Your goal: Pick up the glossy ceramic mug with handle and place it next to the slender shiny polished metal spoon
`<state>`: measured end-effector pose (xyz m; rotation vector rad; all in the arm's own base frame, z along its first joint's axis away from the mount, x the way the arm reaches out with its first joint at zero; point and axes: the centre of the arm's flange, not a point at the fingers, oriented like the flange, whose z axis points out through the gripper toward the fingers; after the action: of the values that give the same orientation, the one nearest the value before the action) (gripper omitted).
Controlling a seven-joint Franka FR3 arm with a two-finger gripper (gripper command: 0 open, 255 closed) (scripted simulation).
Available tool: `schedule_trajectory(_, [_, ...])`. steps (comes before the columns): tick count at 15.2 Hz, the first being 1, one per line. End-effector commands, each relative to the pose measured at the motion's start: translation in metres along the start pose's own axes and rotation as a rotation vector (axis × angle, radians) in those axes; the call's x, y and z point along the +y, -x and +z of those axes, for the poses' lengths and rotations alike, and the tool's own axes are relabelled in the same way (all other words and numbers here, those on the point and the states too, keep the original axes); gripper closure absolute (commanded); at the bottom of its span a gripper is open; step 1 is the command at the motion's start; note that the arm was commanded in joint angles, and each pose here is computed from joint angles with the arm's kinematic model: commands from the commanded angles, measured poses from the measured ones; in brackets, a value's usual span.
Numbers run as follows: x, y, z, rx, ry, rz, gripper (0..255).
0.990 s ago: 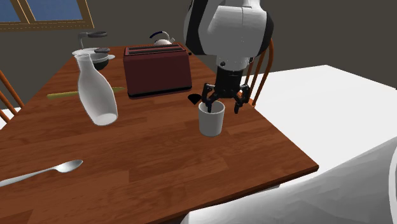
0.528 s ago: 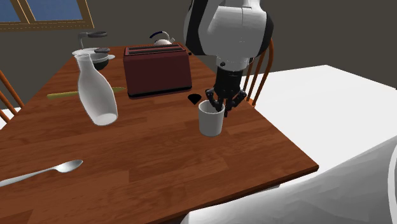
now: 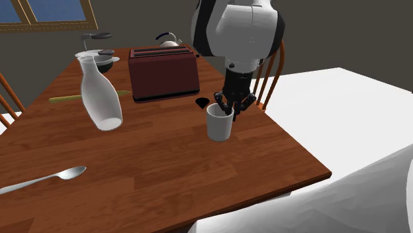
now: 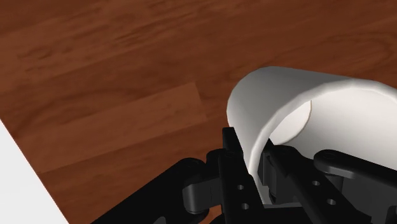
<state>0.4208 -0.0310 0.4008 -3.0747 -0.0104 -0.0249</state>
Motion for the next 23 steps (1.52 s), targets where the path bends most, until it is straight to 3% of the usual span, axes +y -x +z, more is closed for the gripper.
schedule_trajectory(1, [0.0, 0.0, -0.008, 0.0, 0.0, 0.0, 255])
schedule_trajectory(23, [-0.008, -0.002, -0.124, 0.0, 0.0, 0.0, 255])
